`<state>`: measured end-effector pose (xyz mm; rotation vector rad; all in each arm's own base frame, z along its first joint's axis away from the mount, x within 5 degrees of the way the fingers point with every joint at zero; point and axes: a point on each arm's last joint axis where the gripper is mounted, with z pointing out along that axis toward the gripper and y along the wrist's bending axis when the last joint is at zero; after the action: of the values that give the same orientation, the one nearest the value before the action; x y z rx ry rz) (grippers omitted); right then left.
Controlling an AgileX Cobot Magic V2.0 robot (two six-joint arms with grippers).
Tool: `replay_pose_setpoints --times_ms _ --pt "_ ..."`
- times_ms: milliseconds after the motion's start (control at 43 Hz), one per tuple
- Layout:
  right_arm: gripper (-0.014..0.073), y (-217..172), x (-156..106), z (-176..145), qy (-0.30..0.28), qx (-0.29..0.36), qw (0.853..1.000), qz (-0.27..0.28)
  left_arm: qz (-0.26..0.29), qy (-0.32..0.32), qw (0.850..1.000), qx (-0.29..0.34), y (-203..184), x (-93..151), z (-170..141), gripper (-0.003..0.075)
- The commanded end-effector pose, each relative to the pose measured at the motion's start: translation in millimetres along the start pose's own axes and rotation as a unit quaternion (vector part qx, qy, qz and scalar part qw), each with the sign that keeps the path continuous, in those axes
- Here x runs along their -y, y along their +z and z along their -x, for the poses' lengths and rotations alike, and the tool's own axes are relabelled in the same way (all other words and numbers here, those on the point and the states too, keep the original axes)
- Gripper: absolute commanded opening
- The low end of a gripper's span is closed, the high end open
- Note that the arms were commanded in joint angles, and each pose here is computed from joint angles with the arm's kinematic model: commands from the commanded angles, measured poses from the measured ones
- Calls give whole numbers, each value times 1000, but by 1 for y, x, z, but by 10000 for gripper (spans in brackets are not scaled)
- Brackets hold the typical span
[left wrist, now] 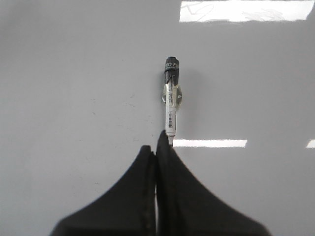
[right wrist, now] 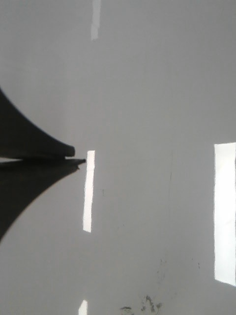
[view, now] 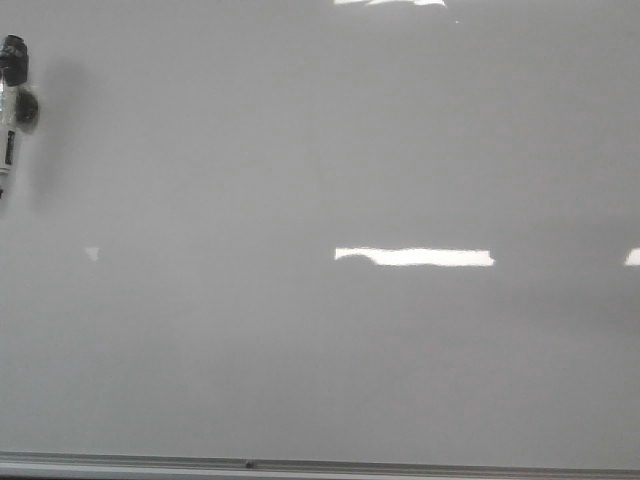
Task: Write number 4 on whiteboard
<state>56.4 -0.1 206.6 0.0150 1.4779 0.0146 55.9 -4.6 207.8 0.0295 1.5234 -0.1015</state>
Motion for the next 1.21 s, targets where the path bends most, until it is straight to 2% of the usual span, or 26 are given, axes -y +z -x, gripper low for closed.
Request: replay_pose_setpoints --times_ms 0,559,815,1024,1187 --pt "-69 -2 0 14 1 61 998 -1 -3 -5 999 45 -1 0 6 -20" --pt "-69 -2 0 14 1 61 998 -1 -3 -5 999 45 -1 0 6 -20" --pt "-69 -3 0 16 1 67 998 -1 -5 -5 998 69 -2 1 11 -20" --pt "-69 -6 0 41 1 100 995 -1 -9 -10 988 154 -7 2 36 -20" --pt "-69 -13 -1 70 1 101 995 2 -11 -10 981 192 -15 3 71 -20"
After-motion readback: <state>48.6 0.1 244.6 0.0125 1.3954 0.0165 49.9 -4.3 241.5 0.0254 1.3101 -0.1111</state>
